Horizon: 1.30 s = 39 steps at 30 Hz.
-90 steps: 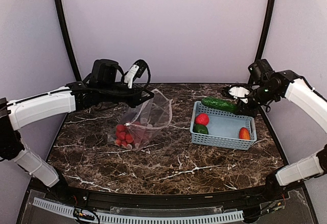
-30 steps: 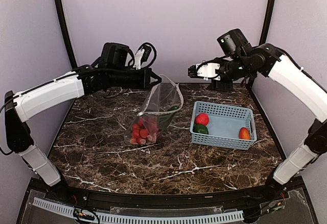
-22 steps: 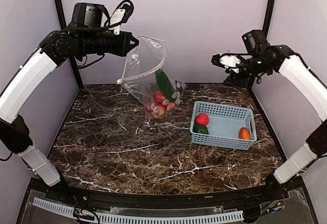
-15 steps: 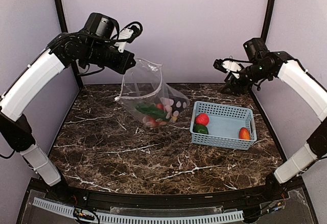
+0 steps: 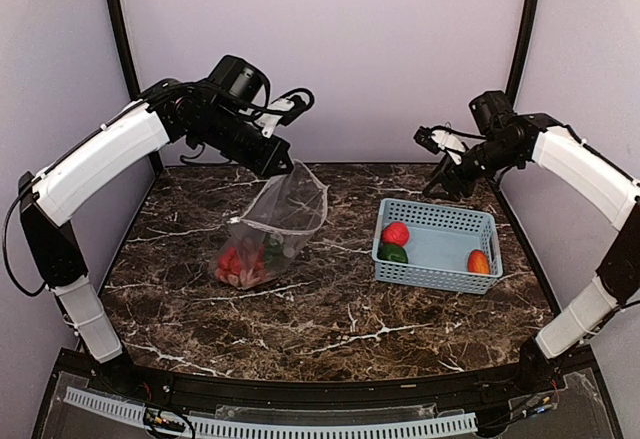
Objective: Place the food in the zip-top bag and seal the zipper
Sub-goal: Place the fake vegetable in the zipper food storage bag, then pick up the fake fruit from the bin.
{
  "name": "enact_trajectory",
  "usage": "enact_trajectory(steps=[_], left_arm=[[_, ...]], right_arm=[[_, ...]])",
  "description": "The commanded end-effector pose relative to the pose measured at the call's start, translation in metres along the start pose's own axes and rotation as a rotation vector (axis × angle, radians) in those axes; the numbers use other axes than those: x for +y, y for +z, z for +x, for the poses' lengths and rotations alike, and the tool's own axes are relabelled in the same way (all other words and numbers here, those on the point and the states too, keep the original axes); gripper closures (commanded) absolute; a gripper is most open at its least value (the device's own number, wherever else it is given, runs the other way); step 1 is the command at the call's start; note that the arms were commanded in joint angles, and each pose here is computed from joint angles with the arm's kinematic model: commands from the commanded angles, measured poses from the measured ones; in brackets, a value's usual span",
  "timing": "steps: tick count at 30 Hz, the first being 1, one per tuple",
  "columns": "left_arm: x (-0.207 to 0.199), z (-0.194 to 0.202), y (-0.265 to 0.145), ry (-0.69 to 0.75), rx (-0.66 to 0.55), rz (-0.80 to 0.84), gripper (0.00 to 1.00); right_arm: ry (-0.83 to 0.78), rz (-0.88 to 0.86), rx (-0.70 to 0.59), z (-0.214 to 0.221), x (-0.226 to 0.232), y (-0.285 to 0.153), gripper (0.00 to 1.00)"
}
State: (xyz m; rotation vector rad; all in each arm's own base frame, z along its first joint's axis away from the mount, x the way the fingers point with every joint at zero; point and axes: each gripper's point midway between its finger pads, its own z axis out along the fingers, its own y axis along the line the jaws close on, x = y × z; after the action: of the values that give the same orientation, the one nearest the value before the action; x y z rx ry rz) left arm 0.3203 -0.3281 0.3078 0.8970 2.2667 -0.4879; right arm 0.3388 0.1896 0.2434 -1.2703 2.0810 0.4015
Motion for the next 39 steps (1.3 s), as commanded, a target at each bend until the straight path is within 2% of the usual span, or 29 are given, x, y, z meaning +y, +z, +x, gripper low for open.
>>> enact_trajectory(steps=[1,10,17,26,28,39], left_arm=[[-0.01,0.005,-0.002,-0.023,0.013,0.06,0.99],[-0.012,0.037,0.025,-0.071,0.065,0.033,0.99],[-0.022,0.034,0.024,-0.113,-0.014,0.06,0.99],[-0.024,0.018,0.006,-0.131,-0.103,0.073,0.99],[-0.027,0.016,0.004,-0.134,-0.112,0.084,0.99],[-0.033,0.006,-0.003,-0.136,-0.155,0.117,0.99]], right_arm=[[0.074,-0.071,-0.002,0.005,0.002,0.021,0.46],[0.165,-0.148,0.008,0.01,0.001,0.051,0.52],[0.256,-0.15,0.111,0.033,-0.012,0.086,0.55],[0.308,-0.183,0.157,0.047,-0.017,0.114,0.47],[0.318,-0.204,0.167,0.05,-0.016,0.121,0.43],[0.323,-0.224,0.215,0.062,-0.023,0.146,0.34]])
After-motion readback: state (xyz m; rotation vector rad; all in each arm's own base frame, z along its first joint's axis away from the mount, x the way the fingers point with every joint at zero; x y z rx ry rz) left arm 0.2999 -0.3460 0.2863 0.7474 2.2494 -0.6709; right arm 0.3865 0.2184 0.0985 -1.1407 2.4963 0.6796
